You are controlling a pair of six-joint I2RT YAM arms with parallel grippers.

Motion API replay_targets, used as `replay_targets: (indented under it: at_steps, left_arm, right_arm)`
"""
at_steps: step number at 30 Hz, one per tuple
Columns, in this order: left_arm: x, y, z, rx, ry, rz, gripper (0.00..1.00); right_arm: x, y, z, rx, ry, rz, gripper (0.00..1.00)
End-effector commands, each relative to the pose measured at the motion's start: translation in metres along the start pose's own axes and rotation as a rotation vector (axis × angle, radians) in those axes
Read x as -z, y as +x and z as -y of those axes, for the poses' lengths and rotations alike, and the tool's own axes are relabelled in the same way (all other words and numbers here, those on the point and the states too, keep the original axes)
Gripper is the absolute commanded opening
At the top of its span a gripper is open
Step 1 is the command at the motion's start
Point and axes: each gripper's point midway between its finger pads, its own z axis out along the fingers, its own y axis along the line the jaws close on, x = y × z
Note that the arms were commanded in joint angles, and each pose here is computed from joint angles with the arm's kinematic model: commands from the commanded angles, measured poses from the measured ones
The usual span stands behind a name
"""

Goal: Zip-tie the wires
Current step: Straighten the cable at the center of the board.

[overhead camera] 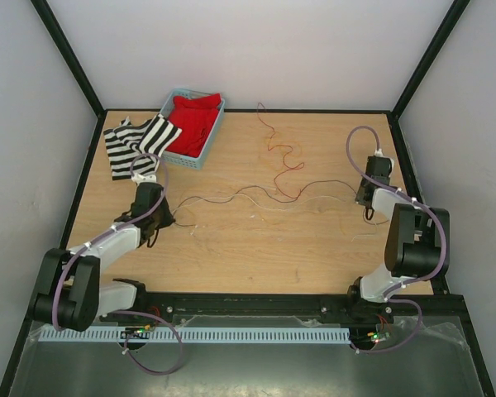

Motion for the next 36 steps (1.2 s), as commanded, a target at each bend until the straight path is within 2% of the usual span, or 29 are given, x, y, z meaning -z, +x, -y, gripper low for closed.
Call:
replay_targets:
  at_steps: [1,3,7,12,16,20,24,26,29,32,36]
  left_arm:
    - [-0.005,0.001,0.001,0.005,-0.011,0.017,0.00]
    - [-0.006,0.003,0.001,0.000,-0.019,0.014,0.00]
    - [-0.009,0.007,0.001,0.004,-0.025,-0.002,0.05]
    - [-0.011,0.008,0.000,0.009,-0.035,-0.008,0.14]
    - [-0.011,0.007,0.001,0.005,-0.031,-0.006,0.22]
    - [-0.006,-0.001,0.003,0.012,-0.019,0.024,0.40]
    - [0.001,-0.012,0.002,0.015,-0.022,0.057,0.47]
    - [0.005,-0.018,-0.002,0.019,-0.035,0.075,0.58]
    - [0.014,-0.030,-0.008,0.034,-0.054,0.116,0.68]
    - [0.023,-0.046,-0.010,0.054,-0.057,0.170,0.77]
    - [0.041,-0.080,-0.002,0.071,-0.026,0.261,0.90]
  right_arm:
    - [-0.007,0.000,-0.006,-0.015,-0.022,0.002,0.03]
    - [-0.008,0.001,-0.006,-0.015,-0.023,0.000,0.05]
    - [-0.010,0.001,-0.011,-0.014,-0.045,-0.010,0.15]
    - [-0.006,-0.007,-0.015,-0.014,-0.071,-0.003,0.32]
    - [0.002,-0.020,-0.017,-0.009,-0.085,0.024,0.40]
    - [0.014,-0.035,-0.017,-0.003,-0.095,0.058,0.49]
    - [0.028,-0.051,-0.020,-0.007,-0.126,0.091,0.58]
    - [0.036,-0.060,-0.022,-0.013,-0.140,0.116,0.66]
    - [0.048,-0.072,-0.029,-0.030,-0.184,0.155,0.75]
    - [0.060,-0.082,-0.049,-0.042,-0.268,0.182,0.78]
    - [0.077,-0.093,-0.098,-0.029,-0.419,0.237,0.83]
